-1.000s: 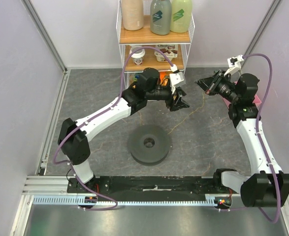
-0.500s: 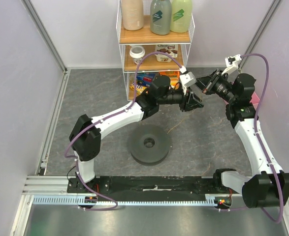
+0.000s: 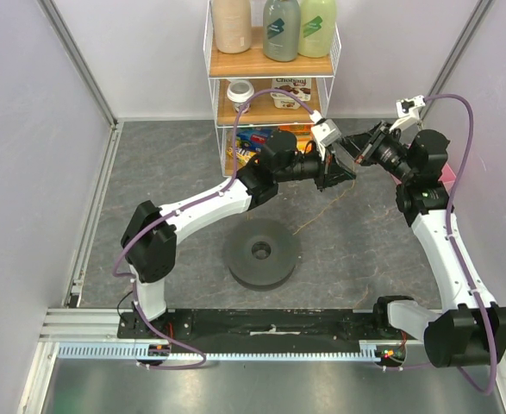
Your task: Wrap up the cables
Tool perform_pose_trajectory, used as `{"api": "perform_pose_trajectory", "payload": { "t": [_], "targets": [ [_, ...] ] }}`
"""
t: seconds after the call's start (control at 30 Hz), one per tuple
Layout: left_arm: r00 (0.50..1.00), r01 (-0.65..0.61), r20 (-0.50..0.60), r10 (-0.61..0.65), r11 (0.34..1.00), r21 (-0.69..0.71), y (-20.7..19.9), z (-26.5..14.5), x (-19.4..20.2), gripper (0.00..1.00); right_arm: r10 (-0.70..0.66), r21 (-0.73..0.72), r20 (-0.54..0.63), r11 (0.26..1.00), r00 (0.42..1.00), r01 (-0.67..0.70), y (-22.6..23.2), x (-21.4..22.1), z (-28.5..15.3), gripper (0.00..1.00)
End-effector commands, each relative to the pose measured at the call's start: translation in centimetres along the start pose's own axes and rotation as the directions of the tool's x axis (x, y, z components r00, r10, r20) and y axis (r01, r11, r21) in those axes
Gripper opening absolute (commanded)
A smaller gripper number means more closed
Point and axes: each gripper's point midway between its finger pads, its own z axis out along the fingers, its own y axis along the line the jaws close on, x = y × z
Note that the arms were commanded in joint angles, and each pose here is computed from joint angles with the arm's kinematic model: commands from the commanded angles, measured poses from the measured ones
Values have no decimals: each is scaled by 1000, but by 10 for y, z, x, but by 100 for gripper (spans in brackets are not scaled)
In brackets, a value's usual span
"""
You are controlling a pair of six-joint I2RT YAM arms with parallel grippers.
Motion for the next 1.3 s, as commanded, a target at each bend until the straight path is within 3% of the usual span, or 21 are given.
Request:
{"api": "perform_pose_trajectory", "payload": {
  "t": [0.0, 0.1, 0.17, 0.23, 0.33, 0.43, 0.6, 0.77, 0.87, 0.97, 1.27],
  "targets": [
    [997, 30, 67, -31, 999, 23, -12, -8, -31, 2, -51, -60, 37, 997, 998, 53, 20, -16, -2, 9],
    [994, 95, 46, -100, 991, 97, -21, -22, -38, 2, -143, -73, 49, 986, 988, 147, 19, -27, -6, 62],
    [992, 127, 9, -130, 980, 155, -28, -37, -44, 2, -244, -56, 82, 967, 966, 249, 10, -48, -17, 82],
    [985, 170, -48, -164, 966, 195, -32, -51, -44, 2, -350, -60, 105, 932, 931, 357, 9, -67, -29, 91],
    [964, 255, -141, -228, 942, 217, -26, -76, -42, 2, -591, -144, 124, 784, 797, 603, 23, -78, -45, 92],
    [936, 329, -208, -284, 916, 230, -20, -98, -42, 2, -801, -278, 107, 544, 588, 792, 35, -52, -61, 94],
    [873, 466, -317, -371, 825, 320, -38, -116, -50, 2, -933, -428, 150, 237, 327, 872, 65, -6, -76, 98],
    [844, 516, -365, -394, 782, 349, -47, -121, -49, 2, -921, -521, 216, 172, 325, 836, 99, 25, -67, 98],
    [827, 541, -390, -404, 760, 359, -52, -125, -48, 2, -927, -548, 236, 122, 293, 828, 107, 44, -63, 98],
    [832, 534, -390, -395, 760, 371, -55, -128, -50, 2, -924, -592, 254, 85, 286, 801, 121, 64, -61, 98],
    [836, 529, -402, -374, 744, 408, -70, -137, -57, 2, -934, -636, 187, 122, 306, 762, 114, 91, -47, 98]
  ]
}}
